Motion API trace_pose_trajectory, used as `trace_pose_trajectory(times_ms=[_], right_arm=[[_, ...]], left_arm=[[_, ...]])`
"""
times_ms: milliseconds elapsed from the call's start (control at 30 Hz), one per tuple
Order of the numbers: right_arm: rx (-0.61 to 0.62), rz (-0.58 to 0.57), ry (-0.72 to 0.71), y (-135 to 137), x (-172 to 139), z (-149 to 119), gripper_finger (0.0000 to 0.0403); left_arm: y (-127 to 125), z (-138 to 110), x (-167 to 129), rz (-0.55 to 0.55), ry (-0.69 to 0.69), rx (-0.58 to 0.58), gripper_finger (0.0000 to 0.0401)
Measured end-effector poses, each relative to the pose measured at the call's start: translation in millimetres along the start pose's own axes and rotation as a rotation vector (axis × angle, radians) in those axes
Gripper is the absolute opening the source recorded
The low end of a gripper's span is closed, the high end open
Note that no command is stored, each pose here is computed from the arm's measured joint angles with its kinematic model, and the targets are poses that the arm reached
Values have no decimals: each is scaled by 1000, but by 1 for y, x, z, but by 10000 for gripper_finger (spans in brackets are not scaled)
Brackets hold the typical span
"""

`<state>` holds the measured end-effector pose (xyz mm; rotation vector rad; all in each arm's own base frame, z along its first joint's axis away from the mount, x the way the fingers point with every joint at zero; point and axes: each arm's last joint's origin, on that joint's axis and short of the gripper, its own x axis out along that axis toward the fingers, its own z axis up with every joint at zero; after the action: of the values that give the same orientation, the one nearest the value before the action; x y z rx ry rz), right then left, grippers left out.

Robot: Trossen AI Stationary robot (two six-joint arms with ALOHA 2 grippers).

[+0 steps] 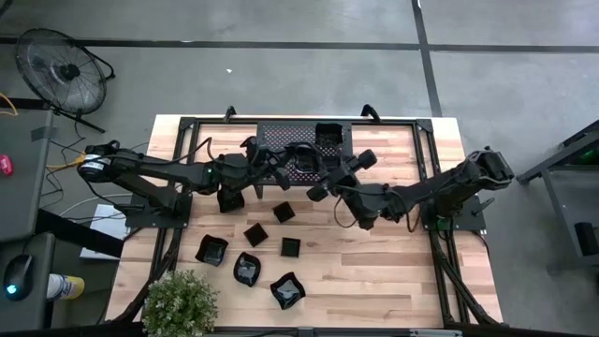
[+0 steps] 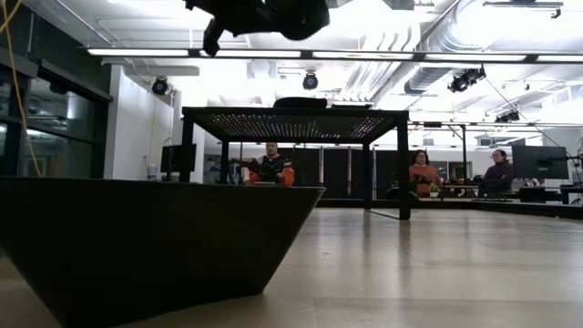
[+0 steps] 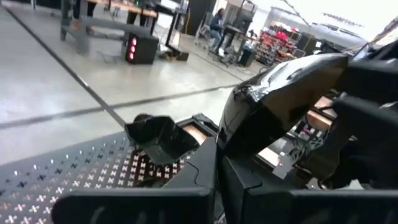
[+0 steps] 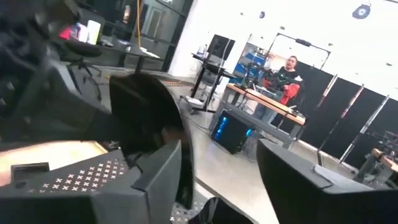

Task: Pick & Place Mini shaped plates
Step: Stack the black leaf-shaped plate on top of the other black leaf-shaped plates on the shelf

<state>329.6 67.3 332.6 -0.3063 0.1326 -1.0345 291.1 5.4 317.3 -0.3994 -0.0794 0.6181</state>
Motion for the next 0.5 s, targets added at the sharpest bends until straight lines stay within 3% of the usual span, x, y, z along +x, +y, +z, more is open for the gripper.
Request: trace_pose_trajectory(times_ms=[233,400,500], right_arm=[[40,-24,5,-20,-18,17,233],[56,-111,63,-42,-36,29,232],[72,-99,65,-54,-46,36,230]], left_arm=[[14,-2,9,11,75,-131,0],[31,-2,13,29,191,-263,0],[41,1,17,48,271,-332,0]])
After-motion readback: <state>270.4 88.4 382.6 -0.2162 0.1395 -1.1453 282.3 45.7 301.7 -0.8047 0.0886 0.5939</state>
